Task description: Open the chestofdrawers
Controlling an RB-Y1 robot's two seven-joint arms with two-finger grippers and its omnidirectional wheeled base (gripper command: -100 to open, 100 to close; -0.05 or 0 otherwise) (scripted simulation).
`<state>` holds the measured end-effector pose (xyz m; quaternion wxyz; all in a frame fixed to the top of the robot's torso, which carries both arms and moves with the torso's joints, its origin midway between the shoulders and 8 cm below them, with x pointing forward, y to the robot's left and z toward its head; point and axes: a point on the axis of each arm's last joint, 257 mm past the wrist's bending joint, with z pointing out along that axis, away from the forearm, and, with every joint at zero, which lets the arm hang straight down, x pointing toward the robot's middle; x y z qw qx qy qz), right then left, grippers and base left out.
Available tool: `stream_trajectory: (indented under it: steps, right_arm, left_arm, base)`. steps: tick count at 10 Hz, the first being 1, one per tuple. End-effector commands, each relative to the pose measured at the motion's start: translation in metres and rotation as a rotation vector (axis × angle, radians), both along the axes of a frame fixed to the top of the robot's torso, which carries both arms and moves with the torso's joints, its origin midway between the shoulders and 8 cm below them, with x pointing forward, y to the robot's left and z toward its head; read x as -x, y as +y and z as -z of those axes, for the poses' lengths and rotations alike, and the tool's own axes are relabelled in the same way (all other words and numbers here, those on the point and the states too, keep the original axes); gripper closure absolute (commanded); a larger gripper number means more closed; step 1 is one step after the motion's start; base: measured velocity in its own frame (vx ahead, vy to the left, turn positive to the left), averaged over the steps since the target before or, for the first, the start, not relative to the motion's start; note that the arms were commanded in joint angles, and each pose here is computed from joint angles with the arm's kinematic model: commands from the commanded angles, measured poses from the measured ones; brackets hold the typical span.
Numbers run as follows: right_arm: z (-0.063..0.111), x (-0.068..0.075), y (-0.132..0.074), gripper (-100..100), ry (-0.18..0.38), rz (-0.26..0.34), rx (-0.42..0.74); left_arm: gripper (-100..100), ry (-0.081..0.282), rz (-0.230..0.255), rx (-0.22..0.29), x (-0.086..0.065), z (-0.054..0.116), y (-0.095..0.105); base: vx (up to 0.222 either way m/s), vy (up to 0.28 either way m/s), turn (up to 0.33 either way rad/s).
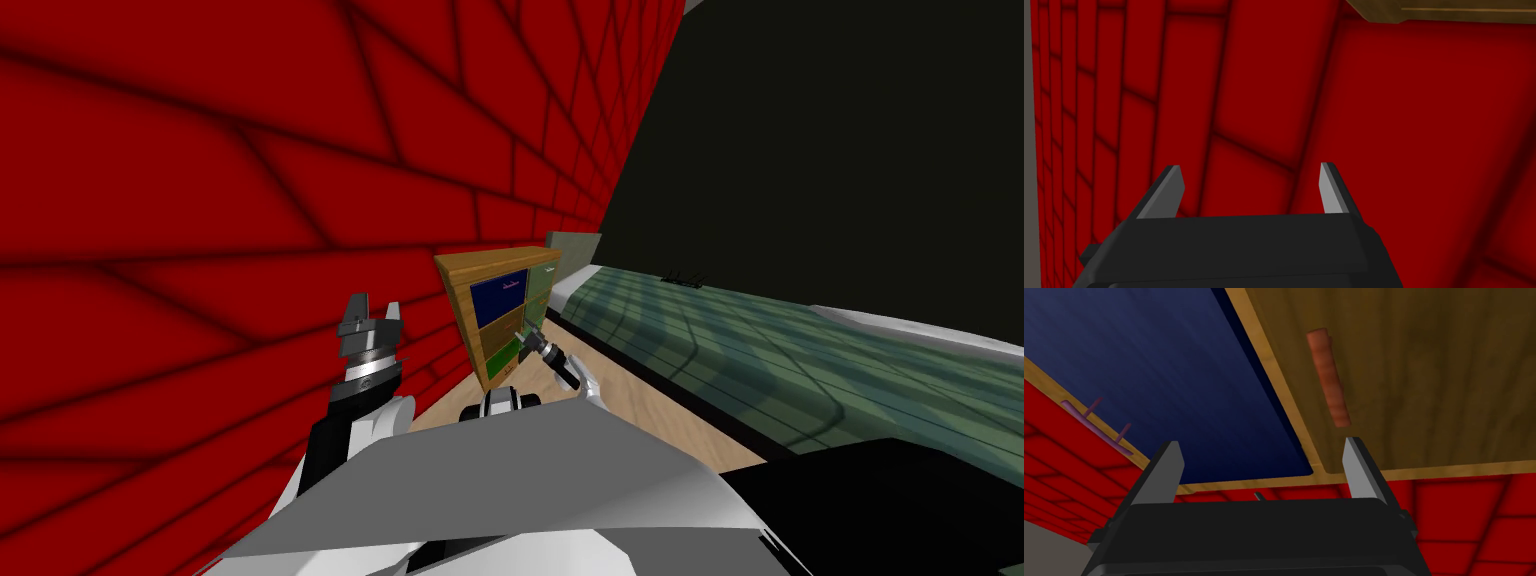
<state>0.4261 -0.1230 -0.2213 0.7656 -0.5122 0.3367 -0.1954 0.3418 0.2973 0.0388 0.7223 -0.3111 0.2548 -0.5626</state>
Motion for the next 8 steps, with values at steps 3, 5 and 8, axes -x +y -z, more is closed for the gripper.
stream_trajectory:
  steps: [3,5,8]
  right_arm:
    - [0.027,-0.002,0.002,-100,-0.045,0.036,0.128]
    - [0.036,-0.001,0.003,-100,-0.064,0.049,0.175]
    - [0.045,-0.001,0.005,-100,-0.1,0.067,0.236]
  left_arm:
    - [0,0.0,0.0,0.0,0.0,0.0,0.0]
    - [0,0.0,0.0,0.0,0.0,0.0,0.0]
    - [0,0.0,0.0,0.0,0.0,0.0,0.0]
  base:
    - [0.017,0.02,-0.074]
    - [0.015,0.013,-0.067]
    - [0.017,0.014,-0.06]
